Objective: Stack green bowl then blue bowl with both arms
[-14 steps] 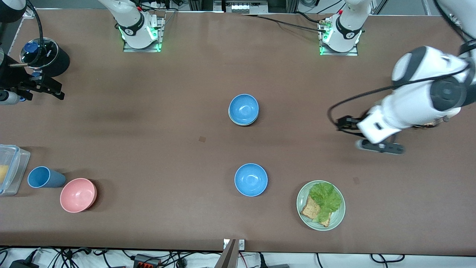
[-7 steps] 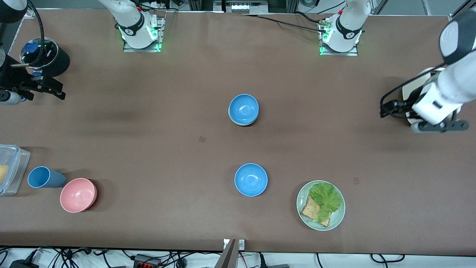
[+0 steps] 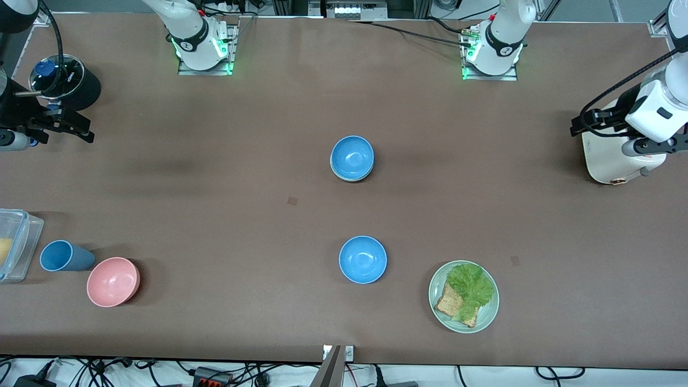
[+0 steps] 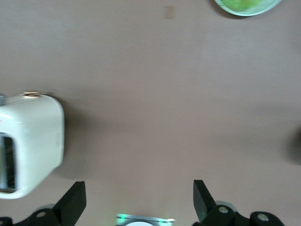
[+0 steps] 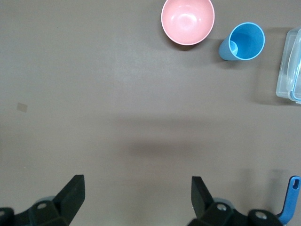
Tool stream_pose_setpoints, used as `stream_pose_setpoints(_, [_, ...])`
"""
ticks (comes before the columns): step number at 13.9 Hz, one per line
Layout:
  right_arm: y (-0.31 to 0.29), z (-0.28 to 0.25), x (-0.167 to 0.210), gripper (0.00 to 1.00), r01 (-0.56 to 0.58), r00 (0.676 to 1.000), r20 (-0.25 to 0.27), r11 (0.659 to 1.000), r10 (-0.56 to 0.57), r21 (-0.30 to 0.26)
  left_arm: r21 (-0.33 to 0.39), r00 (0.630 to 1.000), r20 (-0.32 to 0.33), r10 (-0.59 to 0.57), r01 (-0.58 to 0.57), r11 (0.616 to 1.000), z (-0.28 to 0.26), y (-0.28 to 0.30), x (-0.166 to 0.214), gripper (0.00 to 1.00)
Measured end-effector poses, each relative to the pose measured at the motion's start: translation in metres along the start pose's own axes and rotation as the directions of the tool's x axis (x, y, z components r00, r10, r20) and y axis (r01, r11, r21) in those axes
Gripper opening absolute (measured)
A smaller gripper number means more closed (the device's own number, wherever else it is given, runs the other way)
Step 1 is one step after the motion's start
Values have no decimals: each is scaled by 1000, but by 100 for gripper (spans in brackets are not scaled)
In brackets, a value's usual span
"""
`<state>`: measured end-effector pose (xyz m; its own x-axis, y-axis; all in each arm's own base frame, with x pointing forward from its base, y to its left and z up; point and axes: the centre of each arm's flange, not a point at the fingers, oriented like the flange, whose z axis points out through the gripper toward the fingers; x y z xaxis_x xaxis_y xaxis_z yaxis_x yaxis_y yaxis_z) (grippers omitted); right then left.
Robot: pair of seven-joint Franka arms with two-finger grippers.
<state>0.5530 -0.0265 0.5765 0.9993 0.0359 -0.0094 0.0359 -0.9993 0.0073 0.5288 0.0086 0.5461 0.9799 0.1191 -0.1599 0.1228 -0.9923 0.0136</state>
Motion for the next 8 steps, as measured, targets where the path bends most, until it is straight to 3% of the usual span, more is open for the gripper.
stream_pose_setpoints(4, [0,-1,0,100,-5,1000,-3,1000,5,0,-20,994,-108,36,-39,999,-9,23,-4,100])
stream_pose_setpoints(8, [1,-6,1,100,-10,1000,-15,1000,10,-1,-16,992,-117,51,-53,998,-8,31,-15,100])
